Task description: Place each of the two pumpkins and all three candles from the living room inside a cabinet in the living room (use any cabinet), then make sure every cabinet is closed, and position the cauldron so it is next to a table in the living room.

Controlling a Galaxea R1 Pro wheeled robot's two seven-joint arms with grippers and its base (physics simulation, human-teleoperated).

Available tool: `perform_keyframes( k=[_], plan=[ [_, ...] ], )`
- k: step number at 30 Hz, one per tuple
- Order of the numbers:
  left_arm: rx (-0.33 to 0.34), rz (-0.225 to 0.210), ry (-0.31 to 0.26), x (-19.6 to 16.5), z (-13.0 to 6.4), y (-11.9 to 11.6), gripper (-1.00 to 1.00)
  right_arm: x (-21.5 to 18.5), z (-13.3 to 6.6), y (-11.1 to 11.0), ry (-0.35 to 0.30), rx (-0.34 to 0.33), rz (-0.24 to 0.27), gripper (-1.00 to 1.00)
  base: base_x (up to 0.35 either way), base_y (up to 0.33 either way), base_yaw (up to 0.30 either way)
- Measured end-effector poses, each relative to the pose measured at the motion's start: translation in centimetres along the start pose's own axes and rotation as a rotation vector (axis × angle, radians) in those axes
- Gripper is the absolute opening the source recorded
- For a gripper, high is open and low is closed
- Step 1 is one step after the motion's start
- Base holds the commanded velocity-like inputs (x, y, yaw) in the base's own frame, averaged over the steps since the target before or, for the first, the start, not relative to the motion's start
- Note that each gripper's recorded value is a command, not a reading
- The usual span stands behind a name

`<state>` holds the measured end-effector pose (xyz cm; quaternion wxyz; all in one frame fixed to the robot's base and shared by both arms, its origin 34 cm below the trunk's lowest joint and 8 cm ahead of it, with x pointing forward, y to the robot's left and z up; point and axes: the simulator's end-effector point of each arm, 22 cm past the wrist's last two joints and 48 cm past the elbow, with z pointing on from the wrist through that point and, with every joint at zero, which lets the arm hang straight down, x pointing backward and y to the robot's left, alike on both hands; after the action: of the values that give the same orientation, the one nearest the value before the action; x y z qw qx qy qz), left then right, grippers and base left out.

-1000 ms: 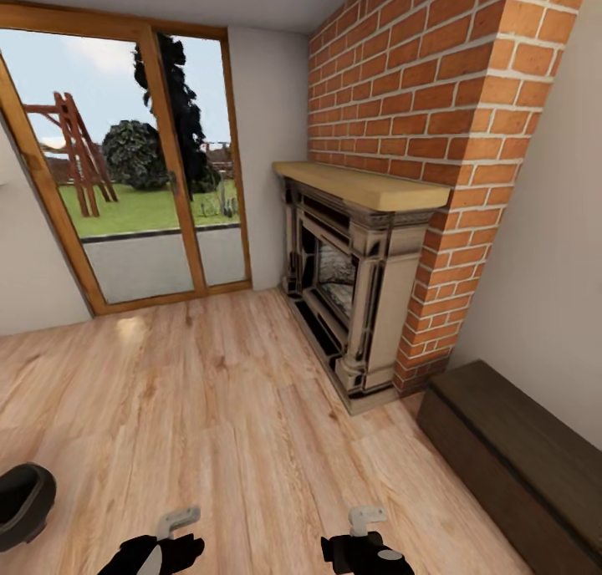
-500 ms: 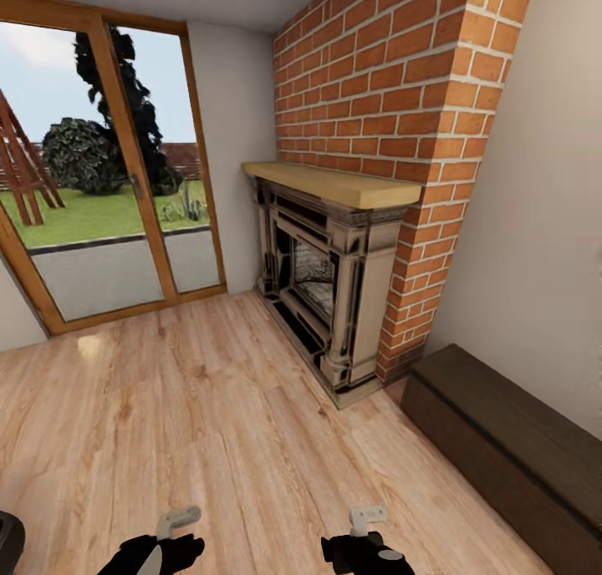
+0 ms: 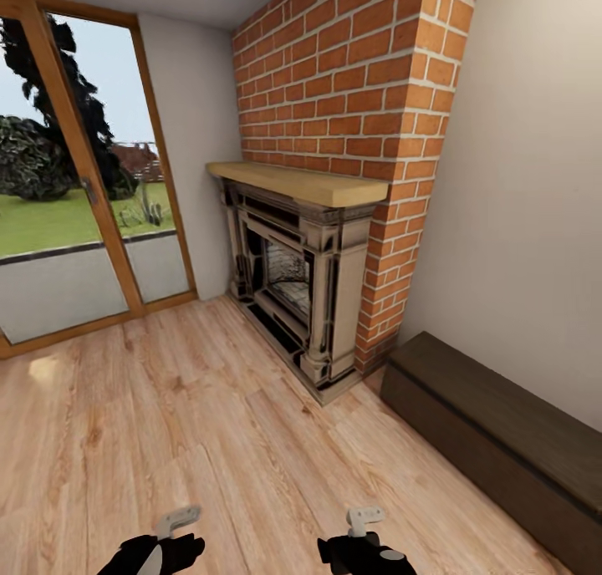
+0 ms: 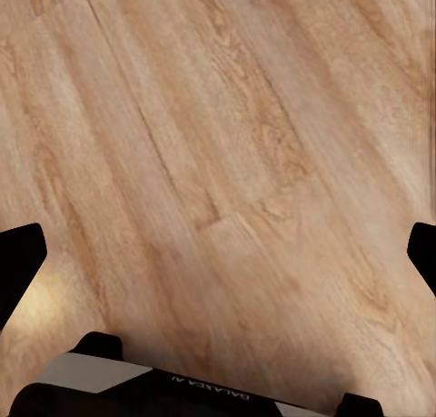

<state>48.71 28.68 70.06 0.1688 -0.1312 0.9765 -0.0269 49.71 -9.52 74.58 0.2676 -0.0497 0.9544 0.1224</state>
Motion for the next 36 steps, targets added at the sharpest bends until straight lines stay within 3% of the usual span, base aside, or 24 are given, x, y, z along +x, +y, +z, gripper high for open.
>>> perform_keyframes(
  k=[36],
  plan=[
    [0.001,0.003,-0.003,-0.03,0.01,-0.11,1.00,-0.02,-0.01,-0.14,0.000,0.000,0.003,1.00,0.000,0.002,-0.274]
  ],
)
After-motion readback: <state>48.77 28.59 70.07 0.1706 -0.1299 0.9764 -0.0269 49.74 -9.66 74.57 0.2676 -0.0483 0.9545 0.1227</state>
